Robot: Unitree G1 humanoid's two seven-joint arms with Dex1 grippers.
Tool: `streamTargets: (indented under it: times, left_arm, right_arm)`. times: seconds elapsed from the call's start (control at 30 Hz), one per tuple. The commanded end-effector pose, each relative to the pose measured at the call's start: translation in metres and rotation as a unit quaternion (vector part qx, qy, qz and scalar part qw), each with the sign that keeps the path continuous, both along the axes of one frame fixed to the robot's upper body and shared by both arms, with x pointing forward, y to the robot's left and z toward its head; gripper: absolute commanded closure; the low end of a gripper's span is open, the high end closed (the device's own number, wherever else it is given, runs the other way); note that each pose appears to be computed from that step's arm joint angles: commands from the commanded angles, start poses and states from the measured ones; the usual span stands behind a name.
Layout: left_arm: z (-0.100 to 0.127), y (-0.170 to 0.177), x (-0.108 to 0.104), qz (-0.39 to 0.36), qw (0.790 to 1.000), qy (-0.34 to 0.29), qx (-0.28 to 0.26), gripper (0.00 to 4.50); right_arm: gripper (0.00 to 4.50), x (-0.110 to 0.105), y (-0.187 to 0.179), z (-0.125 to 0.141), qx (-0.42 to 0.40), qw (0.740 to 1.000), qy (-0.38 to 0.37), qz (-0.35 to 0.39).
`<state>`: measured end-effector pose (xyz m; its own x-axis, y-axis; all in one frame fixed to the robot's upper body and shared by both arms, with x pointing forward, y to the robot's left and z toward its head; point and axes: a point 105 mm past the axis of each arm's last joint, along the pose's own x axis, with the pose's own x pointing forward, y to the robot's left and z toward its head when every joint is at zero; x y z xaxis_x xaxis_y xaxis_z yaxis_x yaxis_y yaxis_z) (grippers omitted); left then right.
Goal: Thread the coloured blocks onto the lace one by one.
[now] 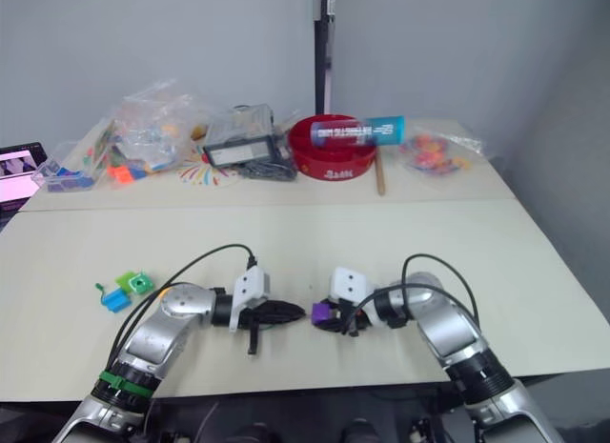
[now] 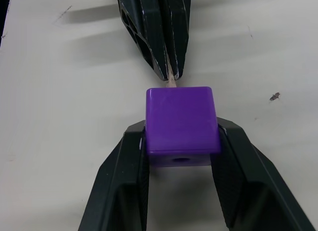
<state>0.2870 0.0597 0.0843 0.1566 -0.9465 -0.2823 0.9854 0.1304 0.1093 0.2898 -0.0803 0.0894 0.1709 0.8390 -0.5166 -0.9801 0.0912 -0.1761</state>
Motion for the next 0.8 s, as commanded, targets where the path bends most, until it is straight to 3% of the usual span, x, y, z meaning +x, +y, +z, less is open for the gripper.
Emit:
streamTargets:
  times: [0.03, 0.1, 0.53, 0.8]
  left_arm:
    - [-0.008, -0.017, -0.016, -0.042, 0.999, 0.011, 0.008, 4.50]
    - [-0.007, -0.012, -0.015, -0.042, 0.999, 0.007, 0.015, 4.50]
    - [0.012, -0.003, -0.011, -0.041, 0.999, -0.009, 0.014, 0.30]
    - [0.025, 0.015, -0.008, -0.030, 0.999, -0.006, 0.015, 0.30]
  right_arm:
    - [3.30, -0.013, 0.024, 0.016, 0.034, 0.998, -0.025, 0.047]
    - [3.30, -0.013, 0.022, 0.013, 0.028, 0.998, -0.027, 0.046]
    - [3.30, -0.015, 0.022, 0.008, 0.022, 0.999, -0.027, 0.041]
    - [3.30, -0.015, 0.020, 0.008, 0.018, 0.999, -0.027, 0.042]
